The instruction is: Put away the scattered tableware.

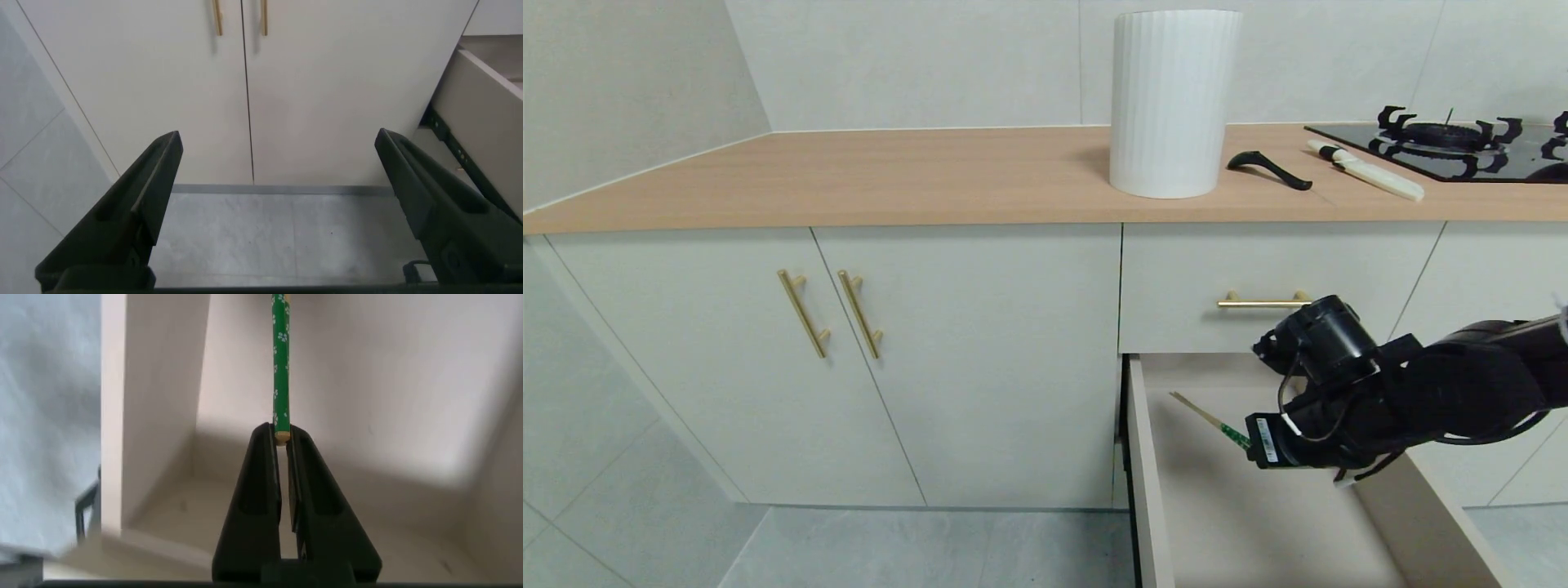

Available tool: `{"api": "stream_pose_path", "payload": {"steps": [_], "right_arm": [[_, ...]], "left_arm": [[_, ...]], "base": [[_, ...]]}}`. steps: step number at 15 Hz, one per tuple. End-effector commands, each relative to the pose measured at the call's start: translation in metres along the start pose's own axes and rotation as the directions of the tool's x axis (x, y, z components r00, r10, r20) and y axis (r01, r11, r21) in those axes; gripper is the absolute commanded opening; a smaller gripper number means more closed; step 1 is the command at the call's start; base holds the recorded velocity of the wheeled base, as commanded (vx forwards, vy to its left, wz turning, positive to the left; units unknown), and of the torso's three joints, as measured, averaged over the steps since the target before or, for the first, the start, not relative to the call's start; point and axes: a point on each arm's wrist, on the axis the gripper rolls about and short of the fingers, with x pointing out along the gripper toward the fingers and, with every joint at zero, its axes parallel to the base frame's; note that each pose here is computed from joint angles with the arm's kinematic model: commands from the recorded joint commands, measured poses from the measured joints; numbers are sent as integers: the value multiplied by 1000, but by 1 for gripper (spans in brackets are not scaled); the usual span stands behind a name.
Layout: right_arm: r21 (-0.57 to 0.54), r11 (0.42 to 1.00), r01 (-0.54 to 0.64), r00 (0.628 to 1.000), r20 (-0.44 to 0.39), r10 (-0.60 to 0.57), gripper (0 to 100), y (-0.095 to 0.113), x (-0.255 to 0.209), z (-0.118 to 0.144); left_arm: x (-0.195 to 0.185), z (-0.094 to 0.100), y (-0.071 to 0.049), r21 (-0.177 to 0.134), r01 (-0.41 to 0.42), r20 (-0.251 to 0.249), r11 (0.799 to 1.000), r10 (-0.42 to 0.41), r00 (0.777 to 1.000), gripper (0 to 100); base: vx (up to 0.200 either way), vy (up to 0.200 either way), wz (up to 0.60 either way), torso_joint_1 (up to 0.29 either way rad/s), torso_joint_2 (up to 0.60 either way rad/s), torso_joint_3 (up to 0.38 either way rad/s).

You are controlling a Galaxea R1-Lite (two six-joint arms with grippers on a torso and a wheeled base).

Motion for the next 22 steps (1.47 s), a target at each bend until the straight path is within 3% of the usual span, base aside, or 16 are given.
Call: {"api": "stream_pose_path", "payload": {"steps": [1, 5, 15, 22], "right_arm": [[22, 999, 48, 998, -48, -47, 0, 0, 38, -6], [42, 996, 81, 996, -47, -79, 0, -1, 64, -7], [-1, 993, 121, 981, -150, -120, 0, 4, 117, -32], [-1, 988, 154, 979, -135, -153, 0, 1, 139, -37]], "left_arm": [[0, 0, 0, 1, -1, 0, 1000, 1, 1000, 100], [0, 0, 0, -1, -1, 0, 1000, 1, 1000, 100], [0, 0, 0, -1, -1, 0, 1000, 1, 1000, 100], [0, 0, 0, 1, -1, 0, 1000, 1, 1000, 100]], "base": [[0, 0, 0, 0, 0, 0], [0, 0, 0, 0, 0, 0], [0, 0, 0, 0, 0, 0], [0, 0, 0, 0, 0, 0]]}}
